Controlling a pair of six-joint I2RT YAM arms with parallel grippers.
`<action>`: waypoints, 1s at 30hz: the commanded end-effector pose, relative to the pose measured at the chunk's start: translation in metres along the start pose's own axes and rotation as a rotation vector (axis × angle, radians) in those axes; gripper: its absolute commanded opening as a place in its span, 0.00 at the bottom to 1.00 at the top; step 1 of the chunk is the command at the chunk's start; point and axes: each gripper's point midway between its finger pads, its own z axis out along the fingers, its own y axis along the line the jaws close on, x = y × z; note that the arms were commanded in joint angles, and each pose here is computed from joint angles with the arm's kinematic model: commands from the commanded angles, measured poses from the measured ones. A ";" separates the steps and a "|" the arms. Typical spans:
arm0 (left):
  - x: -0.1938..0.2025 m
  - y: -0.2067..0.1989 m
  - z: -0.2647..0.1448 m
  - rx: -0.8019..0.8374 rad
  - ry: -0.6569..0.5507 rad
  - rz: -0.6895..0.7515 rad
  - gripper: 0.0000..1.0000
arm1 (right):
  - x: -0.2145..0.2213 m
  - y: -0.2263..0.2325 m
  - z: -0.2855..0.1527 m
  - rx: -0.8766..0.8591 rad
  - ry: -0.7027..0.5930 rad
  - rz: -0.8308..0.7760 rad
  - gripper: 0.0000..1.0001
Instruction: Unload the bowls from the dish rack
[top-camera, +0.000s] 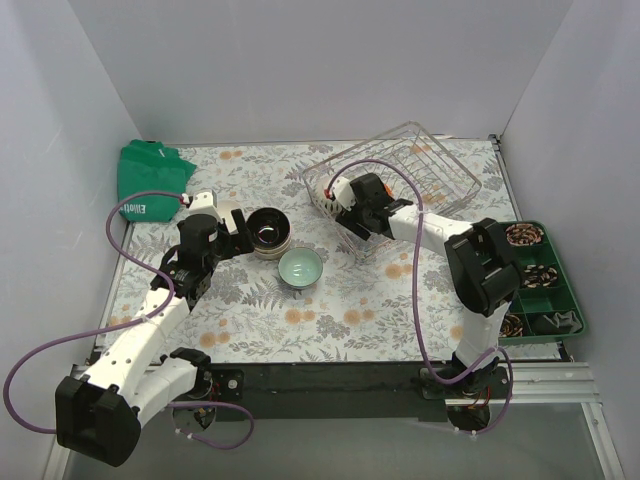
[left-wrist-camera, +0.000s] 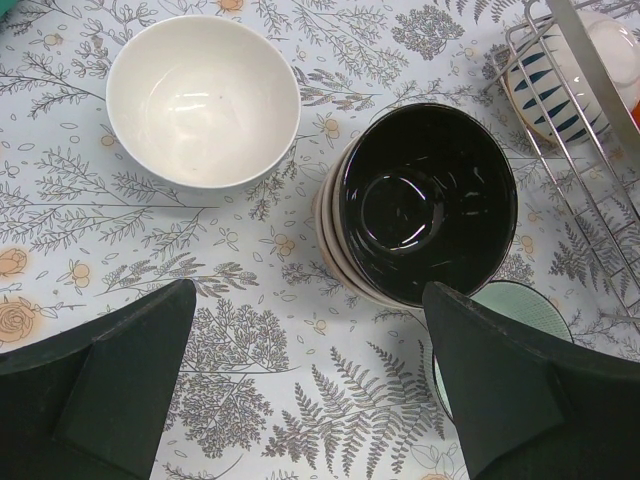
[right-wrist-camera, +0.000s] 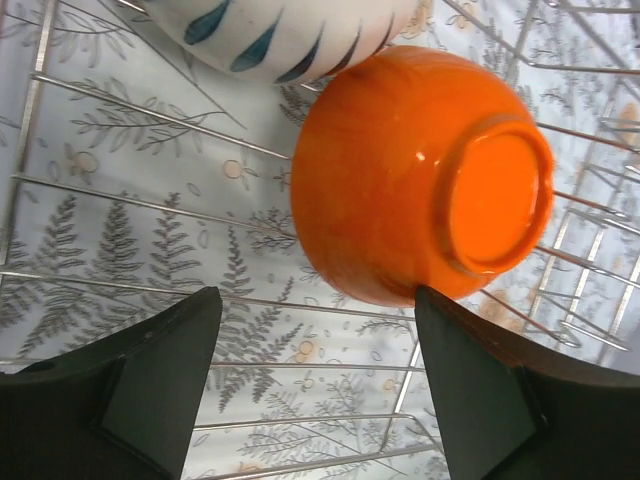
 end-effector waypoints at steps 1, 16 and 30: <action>-0.005 -0.002 -0.003 0.014 -0.025 0.005 0.98 | -0.005 -0.014 0.002 0.124 0.018 -0.102 0.87; -0.004 -0.002 -0.003 0.018 -0.022 0.008 0.98 | -0.044 -0.029 -0.026 0.151 -0.095 -0.208 0.89; -0.002 -0.004 -0.002 0.025 -0.013 0.010 0.98 | -0.028 -0.019 0.001 0.123 -0.021 -0.353 0.94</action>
